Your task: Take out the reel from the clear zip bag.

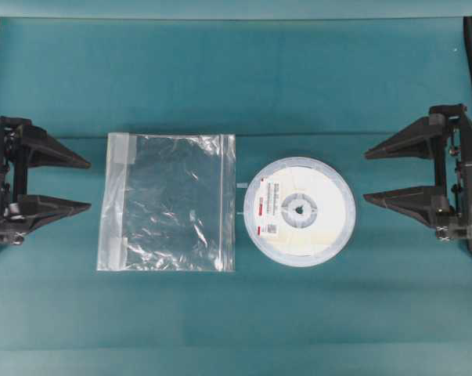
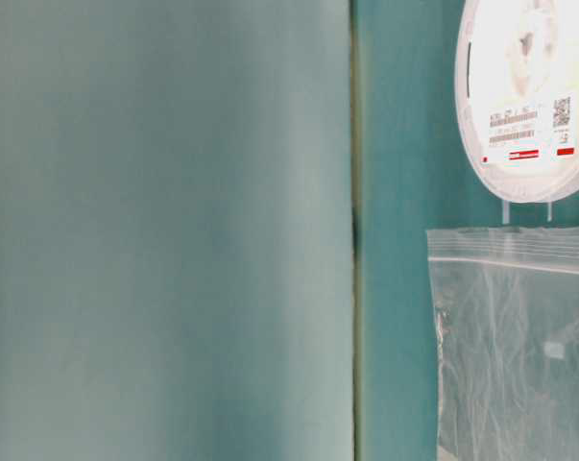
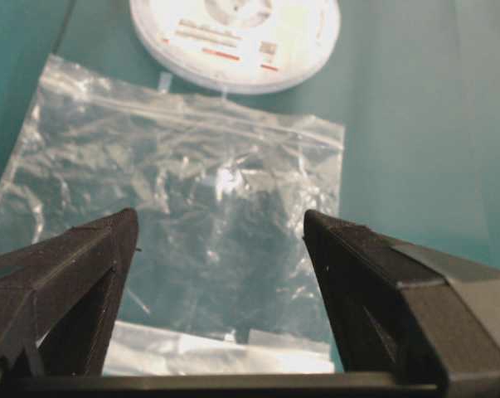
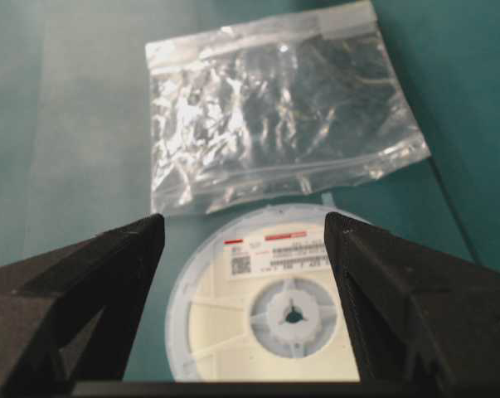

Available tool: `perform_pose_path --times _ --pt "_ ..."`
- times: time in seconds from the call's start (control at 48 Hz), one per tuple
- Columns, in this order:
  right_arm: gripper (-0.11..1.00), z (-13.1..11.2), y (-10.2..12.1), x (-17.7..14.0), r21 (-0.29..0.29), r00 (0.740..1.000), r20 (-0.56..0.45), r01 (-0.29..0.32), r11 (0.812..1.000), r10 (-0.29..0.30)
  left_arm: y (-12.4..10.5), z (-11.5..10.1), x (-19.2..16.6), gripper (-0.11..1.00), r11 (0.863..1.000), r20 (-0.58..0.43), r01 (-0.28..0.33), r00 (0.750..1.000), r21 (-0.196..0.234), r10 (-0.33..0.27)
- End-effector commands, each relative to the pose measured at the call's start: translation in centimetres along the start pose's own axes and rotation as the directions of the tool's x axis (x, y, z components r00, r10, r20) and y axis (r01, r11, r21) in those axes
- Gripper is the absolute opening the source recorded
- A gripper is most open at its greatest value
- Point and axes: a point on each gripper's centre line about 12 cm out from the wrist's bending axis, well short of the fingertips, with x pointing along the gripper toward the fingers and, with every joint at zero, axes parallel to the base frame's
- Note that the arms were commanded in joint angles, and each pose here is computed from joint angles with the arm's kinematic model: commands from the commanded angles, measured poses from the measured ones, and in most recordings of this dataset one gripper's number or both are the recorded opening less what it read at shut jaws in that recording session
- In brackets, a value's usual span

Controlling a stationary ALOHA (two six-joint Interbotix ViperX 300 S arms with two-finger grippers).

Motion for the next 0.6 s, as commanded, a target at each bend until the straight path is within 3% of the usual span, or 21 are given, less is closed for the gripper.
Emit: perform_pose_path --times 0.0,0.583 --pt "0.86 0.34 0.1 0.0 -0.011 1.0 0.01 -0.003 1.0 0.003 -0.19 1.05 -0.06 0.87 1.0 0.029 0.005 1.0 0.007 -0.006" --pt "0.86 0.34 0.1 0.0 -0.011 1.0 0.01 -0.003 1.0 0.003 -0.19 1.05 -0.06 0.87 1.0 0.029 0.005 1.0 0.011 -0.006"
